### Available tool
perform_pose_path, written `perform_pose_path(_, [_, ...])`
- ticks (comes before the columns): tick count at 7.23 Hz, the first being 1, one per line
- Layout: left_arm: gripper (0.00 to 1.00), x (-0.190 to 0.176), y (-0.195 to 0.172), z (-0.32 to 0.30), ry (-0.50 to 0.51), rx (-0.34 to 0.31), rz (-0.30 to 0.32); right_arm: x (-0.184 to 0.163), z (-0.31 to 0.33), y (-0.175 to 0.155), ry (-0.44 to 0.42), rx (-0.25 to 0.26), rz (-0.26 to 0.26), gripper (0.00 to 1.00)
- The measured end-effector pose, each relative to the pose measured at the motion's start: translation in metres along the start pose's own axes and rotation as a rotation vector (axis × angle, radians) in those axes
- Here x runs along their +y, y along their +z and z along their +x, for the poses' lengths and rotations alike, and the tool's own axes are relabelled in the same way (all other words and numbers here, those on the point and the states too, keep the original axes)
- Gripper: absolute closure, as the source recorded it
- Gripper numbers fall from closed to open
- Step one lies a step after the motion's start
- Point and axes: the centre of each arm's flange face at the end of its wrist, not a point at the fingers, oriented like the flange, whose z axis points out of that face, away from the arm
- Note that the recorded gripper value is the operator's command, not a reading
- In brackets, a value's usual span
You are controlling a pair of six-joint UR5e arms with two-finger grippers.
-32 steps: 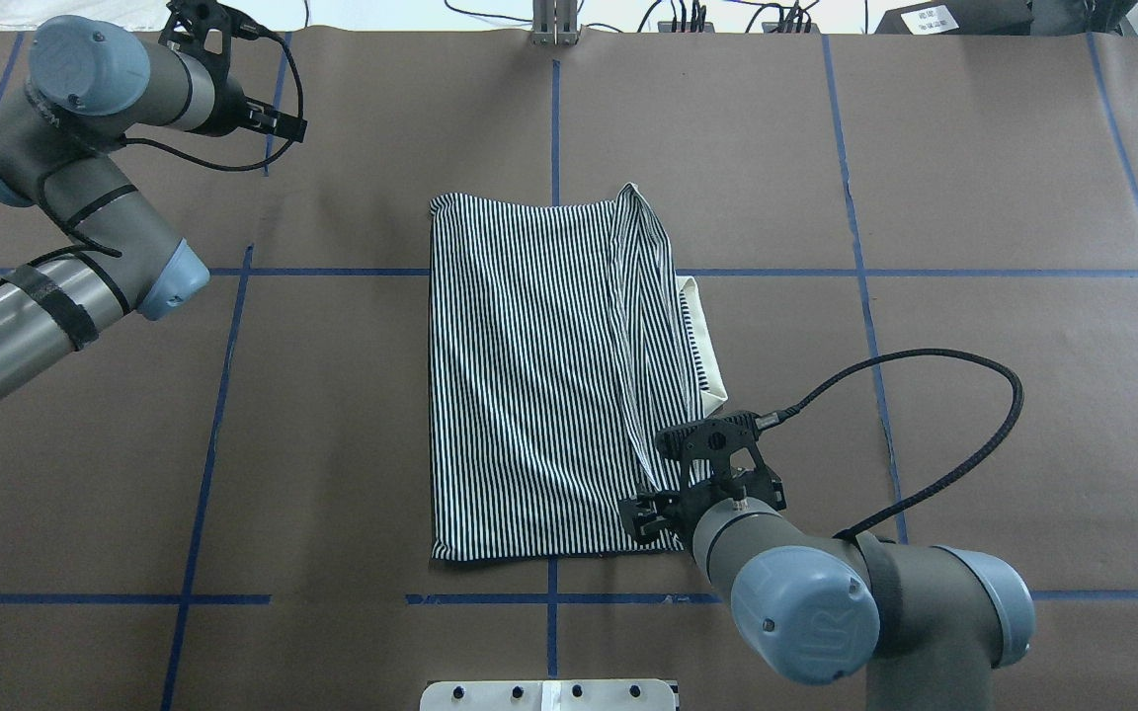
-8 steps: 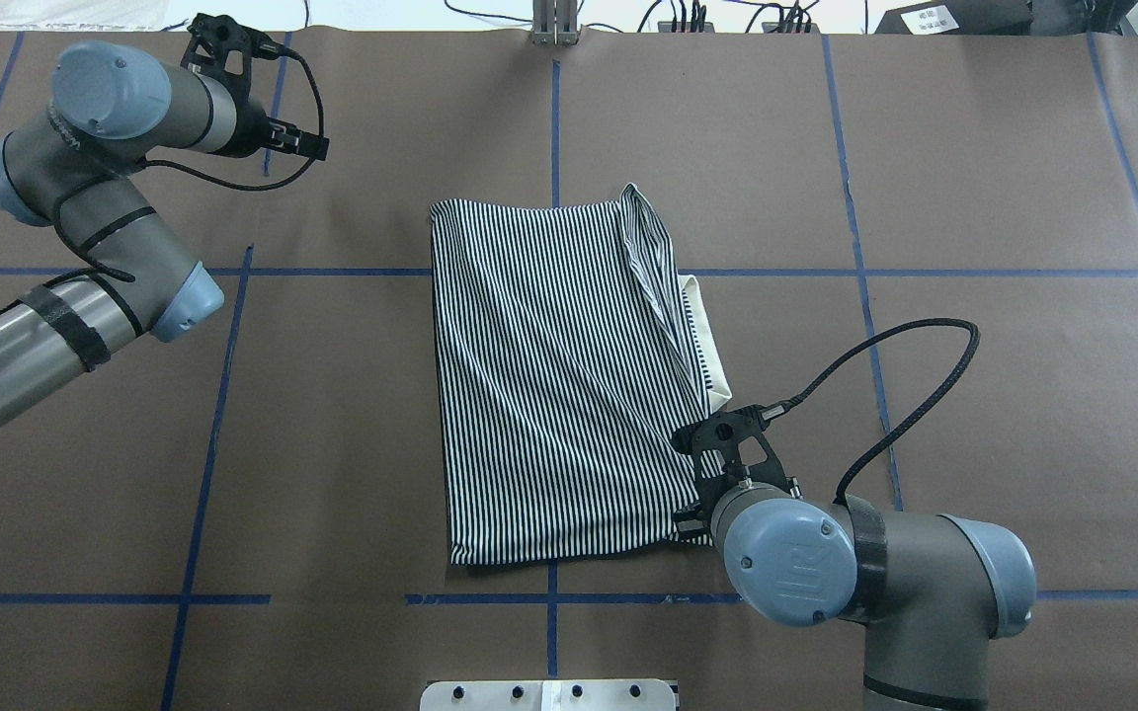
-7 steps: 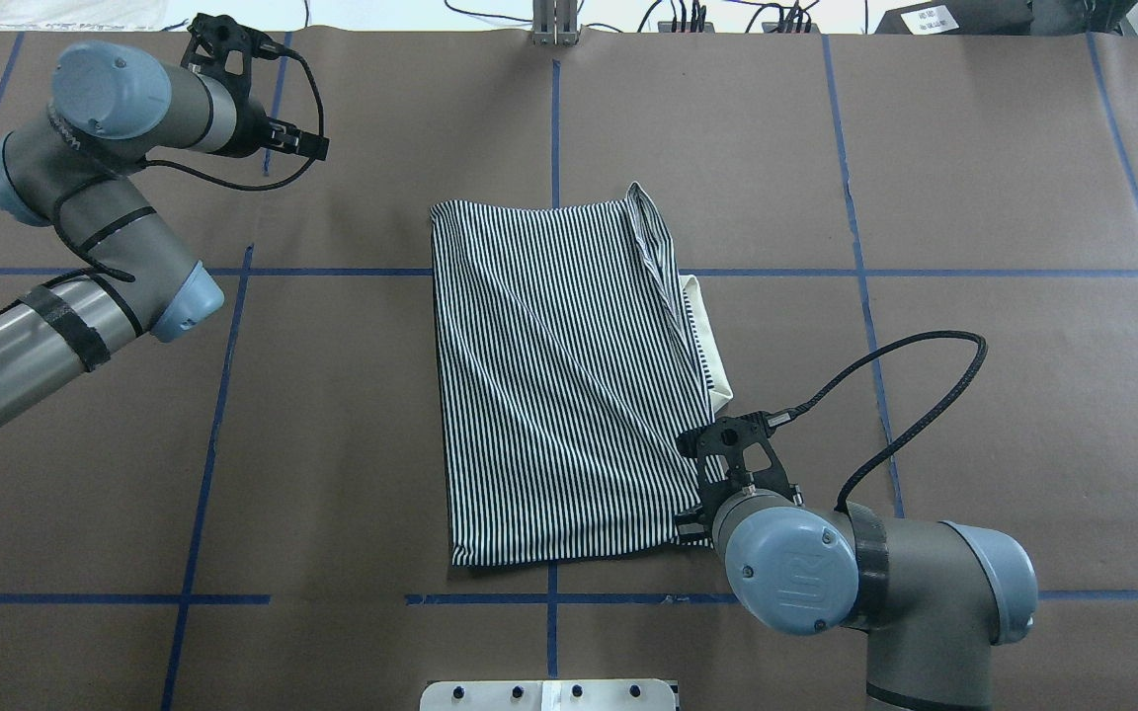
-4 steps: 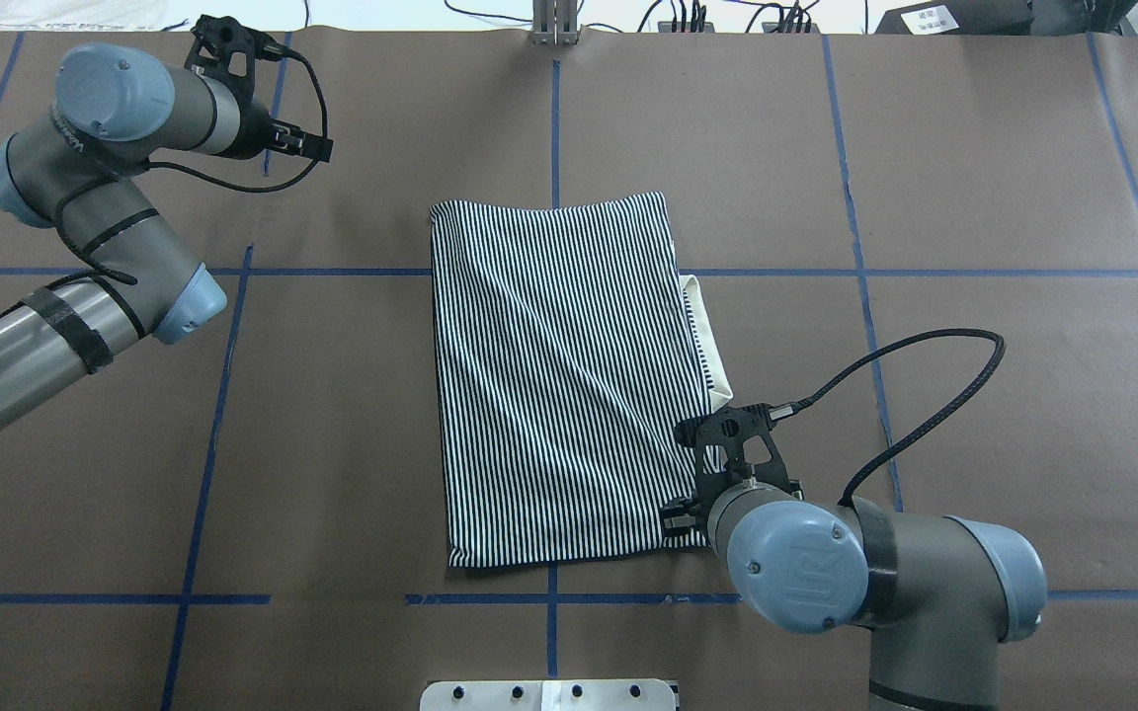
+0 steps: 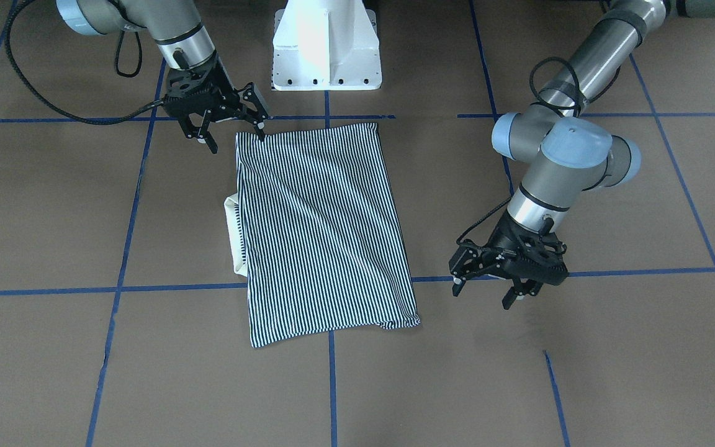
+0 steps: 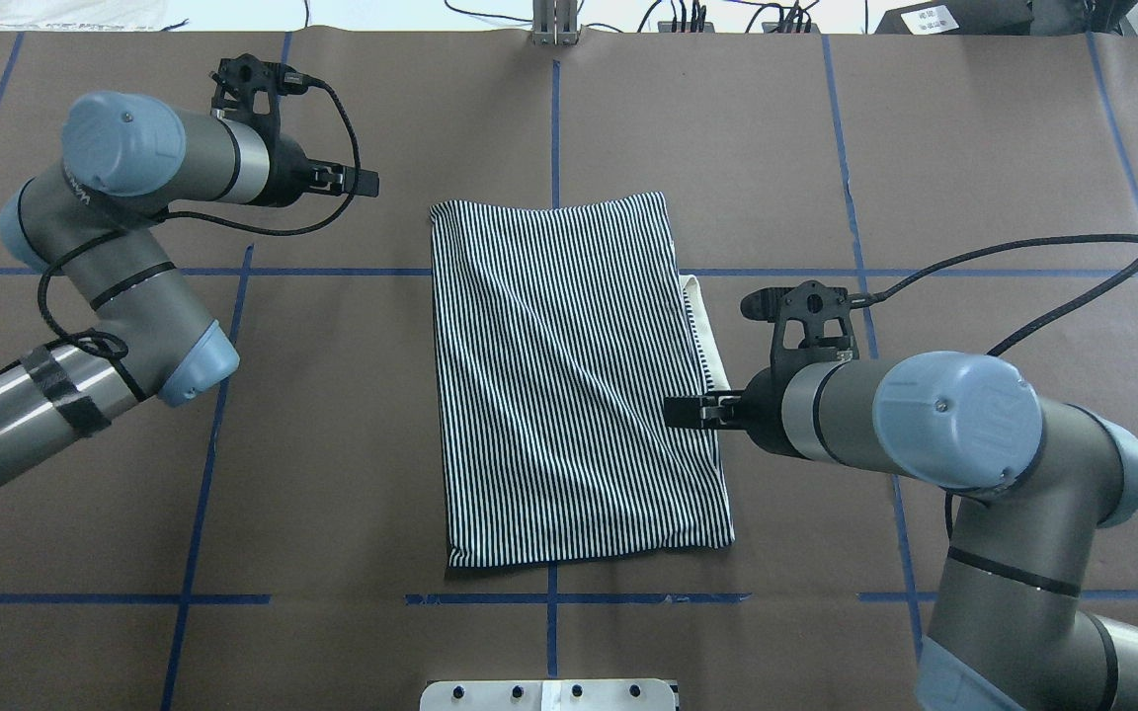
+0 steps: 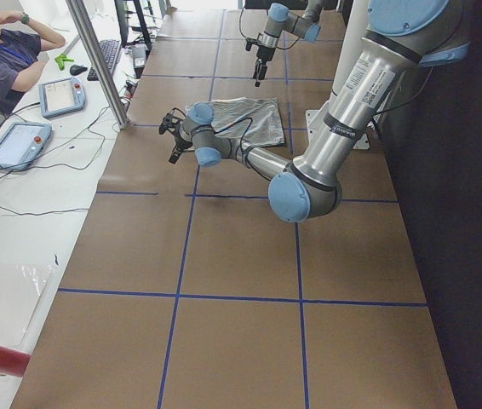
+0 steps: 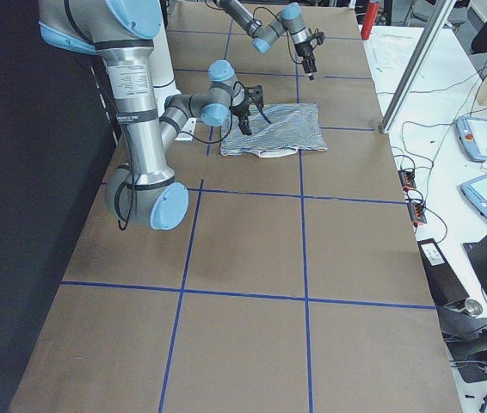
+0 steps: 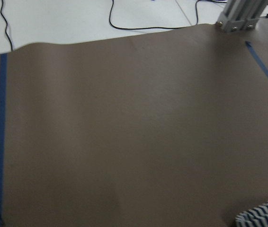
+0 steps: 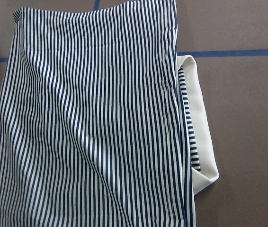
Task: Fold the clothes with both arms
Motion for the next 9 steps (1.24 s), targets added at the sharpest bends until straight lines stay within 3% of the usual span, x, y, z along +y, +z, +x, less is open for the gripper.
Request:
perform_pose_path(2, [0.03, 0.077, -0.049, 0.060, -0.176, 0.149, -0.076, -0.031, 0.014, -0.017, 0.161, -0.065, 0.066, 0.00])
perform_pose_path(3, [0.14, 0.119, -0.061, 0.084, -0.285, 0.175, -0.090, -0.044, 0.021, -0.021, 0.223, -0.069, 0.089, 0.00])
perform_pose_path(4, [0.38, 0.161, -0.060, 0.106, -0.399, 0.176, -0.088, -0.053, 0.027, -0.021, 0.260, -0.062, 0.106, 0.00])
perform_pose_path(5, [0.51, 0.199, -0.056, 0.123, -0.501, 0.165, -0.083, -0.059, 0.030, -0.020, 0.282, -0.057, 0.115, 0.00])
perform_pose_path(7, [0.50, 0.244, -0.050, 0.144, -0.622, 0.085, -0.095, -0.063, 0.032, -0.020, 0.295, -0.054, 0.123, 0.00])
perform_pose_path(9, [0.50, 0.260, -0.061, 0.160, -0.618, -0.004, -0.154, -0.063, 0.033, -0.018, 0.302, -0.051, 0.124, 0.00])
